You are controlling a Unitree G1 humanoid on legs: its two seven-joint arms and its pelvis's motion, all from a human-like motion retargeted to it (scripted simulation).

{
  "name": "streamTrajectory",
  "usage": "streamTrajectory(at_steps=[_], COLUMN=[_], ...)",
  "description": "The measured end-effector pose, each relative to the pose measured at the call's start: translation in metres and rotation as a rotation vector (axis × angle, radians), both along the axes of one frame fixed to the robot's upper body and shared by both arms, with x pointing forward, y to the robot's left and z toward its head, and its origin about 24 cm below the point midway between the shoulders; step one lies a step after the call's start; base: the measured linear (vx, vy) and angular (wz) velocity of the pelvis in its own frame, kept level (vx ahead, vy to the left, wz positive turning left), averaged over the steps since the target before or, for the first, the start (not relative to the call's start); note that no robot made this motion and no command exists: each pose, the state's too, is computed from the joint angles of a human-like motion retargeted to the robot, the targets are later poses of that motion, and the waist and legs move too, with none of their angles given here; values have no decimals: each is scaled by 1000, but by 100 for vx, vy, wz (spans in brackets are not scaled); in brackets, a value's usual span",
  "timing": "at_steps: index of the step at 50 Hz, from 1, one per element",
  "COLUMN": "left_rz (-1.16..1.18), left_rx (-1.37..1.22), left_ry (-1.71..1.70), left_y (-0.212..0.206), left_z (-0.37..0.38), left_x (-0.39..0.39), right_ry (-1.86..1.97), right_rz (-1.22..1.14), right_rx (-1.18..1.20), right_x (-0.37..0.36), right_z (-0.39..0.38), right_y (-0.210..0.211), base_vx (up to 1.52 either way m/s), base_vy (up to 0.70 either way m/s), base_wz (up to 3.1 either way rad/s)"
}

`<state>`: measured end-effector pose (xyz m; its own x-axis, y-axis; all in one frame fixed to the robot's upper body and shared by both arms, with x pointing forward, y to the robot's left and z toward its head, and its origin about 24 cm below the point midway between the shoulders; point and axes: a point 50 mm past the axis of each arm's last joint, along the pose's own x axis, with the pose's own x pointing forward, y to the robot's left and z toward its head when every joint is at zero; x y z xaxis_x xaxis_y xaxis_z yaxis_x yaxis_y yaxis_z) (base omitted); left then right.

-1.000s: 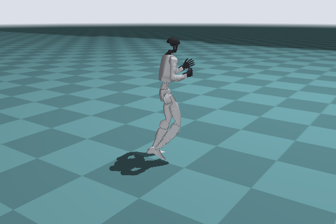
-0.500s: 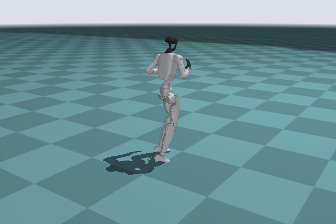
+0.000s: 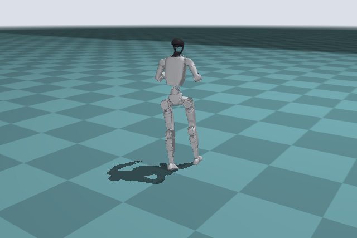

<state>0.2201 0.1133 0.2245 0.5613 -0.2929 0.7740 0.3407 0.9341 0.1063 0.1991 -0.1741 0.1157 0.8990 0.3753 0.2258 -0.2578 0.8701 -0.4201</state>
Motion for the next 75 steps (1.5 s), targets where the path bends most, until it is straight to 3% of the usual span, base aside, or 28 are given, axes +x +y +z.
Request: streamTrajectory(at_steps=[3,7,10,15,20,26,30,31,35,37,42,48,51,57,63,68,72,75], left_rz=[61,245,342,279,243,215,77,165,51,-49,-66,107,219,264,361,352,234,65], left_rx=[64,90,-32,-204,-329,-244,-248,-216,-189,-293,-208,-77,-176,-164,-216,-303,-26,-4], left_ry=[99,345,546,637,636,508,240,142,-111,-93,-8,309,512,620,710,688,324,72], left_y=[11,42,69,90,96,63,20,18,-1,-5,-3,25,51,84,102,79,34,-5], left_z=[-19,-72,-109,-106,-101,-83,-22,-5,38,40,20,-49,-88,-104,-119,-120,-54,-4], left_x=[2,8,-11,-54,-57,-7,26,30,14,6,2,12,-7,-50,-66,-10,30,24], right_ry=[-57,-171,-333,-272,-218,-53,59,59,85,91,72,-152,-313,-244,-141,-41,96,126], right_rz=[13,32,13,206,393,335,119,102,184,194,172,1,-96,171,278,130,-42,-3], right_rx=[-106,-28,-107,381,429,320,328,381,456,423,286,86,84,491,235,160,302,416], right_x=[12,44,57,26,9,11,10,4,-15,-16,-7,50,66,31,19,40,33,12], right_z=[11,37,62,72,72,35,-3,0,11,13,16,40,67,73,44,11,-22,-18], right_y=[3,12,24,56,81,76,54,44,25,21,15,10,13,35,59,66,44,19], base_vx=[76,69,71,77,76,70,70,78,85,92,94,76,74,83,83,66,60,59], base_vy=[-4,4,10,16,35,28,18,17,12,3,-4,4,11,17,26,16,18,17], base_wz=[56,32,50,67,111,153,181,178,142,106,41,-51,-1,61,126,134,219,289])
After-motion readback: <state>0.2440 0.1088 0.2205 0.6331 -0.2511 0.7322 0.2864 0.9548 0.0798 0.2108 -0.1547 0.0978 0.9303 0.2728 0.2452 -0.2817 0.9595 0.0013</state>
